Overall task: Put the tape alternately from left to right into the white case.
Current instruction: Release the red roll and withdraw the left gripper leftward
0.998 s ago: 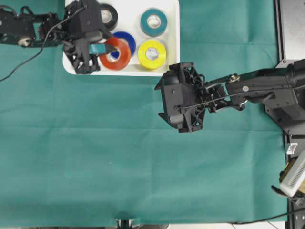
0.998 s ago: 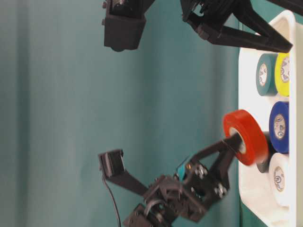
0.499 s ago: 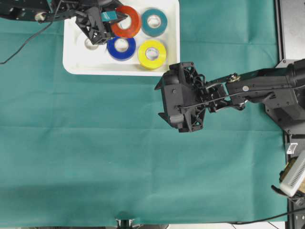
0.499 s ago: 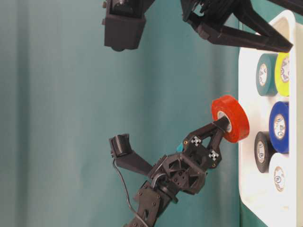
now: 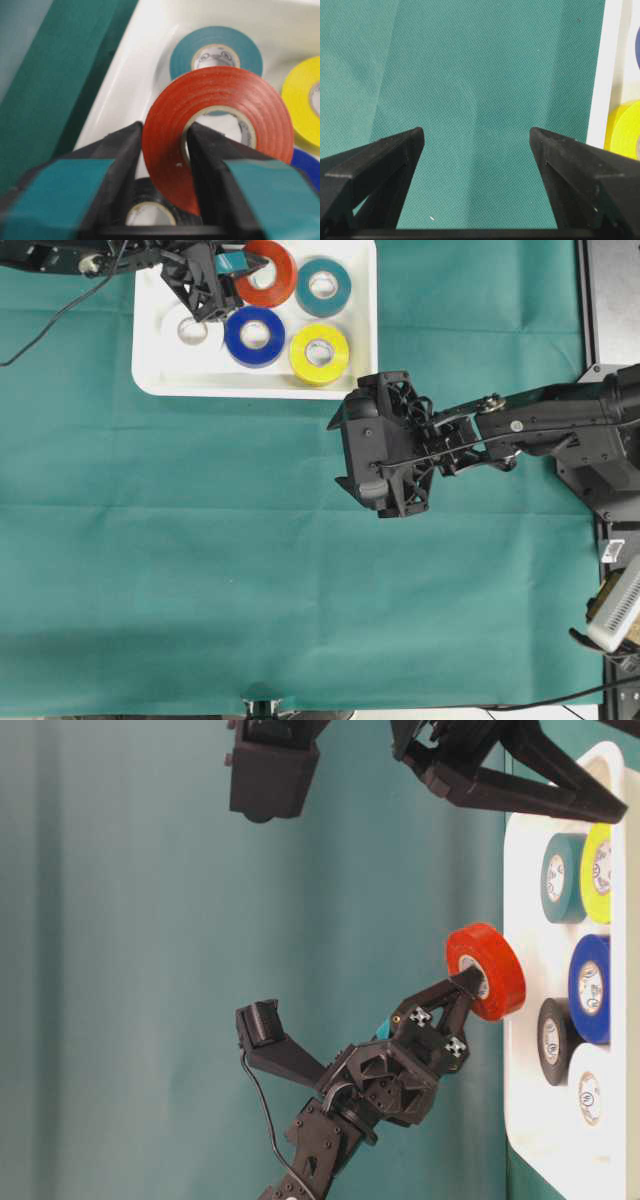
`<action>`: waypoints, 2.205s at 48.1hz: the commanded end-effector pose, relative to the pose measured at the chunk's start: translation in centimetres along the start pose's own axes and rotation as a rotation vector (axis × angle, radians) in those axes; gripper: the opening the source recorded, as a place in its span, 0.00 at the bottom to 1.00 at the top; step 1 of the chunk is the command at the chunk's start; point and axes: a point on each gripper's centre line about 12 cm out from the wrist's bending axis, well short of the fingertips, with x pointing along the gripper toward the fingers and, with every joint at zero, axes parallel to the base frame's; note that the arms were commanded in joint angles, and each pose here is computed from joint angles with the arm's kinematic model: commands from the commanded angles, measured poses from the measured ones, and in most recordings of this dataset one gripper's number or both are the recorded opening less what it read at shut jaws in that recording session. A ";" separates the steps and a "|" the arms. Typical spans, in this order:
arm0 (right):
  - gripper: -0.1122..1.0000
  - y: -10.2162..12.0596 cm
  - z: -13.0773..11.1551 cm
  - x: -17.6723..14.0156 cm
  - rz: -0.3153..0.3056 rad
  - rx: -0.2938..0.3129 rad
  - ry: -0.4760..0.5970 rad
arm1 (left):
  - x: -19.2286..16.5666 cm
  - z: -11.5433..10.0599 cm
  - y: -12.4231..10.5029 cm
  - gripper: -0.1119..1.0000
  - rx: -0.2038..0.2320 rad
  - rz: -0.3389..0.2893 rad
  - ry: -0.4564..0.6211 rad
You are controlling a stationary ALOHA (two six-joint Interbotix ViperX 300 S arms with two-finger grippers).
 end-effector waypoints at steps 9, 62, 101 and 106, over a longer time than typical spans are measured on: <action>0.72 0.1 0.6 -0.3 0.006 0.003 -0.023 | -0.9 1.4 -0.2 0.91 0.041 -0.003 -0.032; 0.72 0.1 0.6 -0.3 0.006 0.003 -0.023 | -8.5 1.7 -5.7 0.92 0.111 -0.119 -0.119; 0.72 0.1 0.5 -0.3 0.006 0.005 -0.022 | -13.4 -1.7 -12.2 0.92 0.210 -0.302 -0.130; 0.72 0.1 0.5 -0.3 0.006 0.003 -0.020 | -13.7 -2.4 -12.7 0.92 0.201 -0.319 -0.114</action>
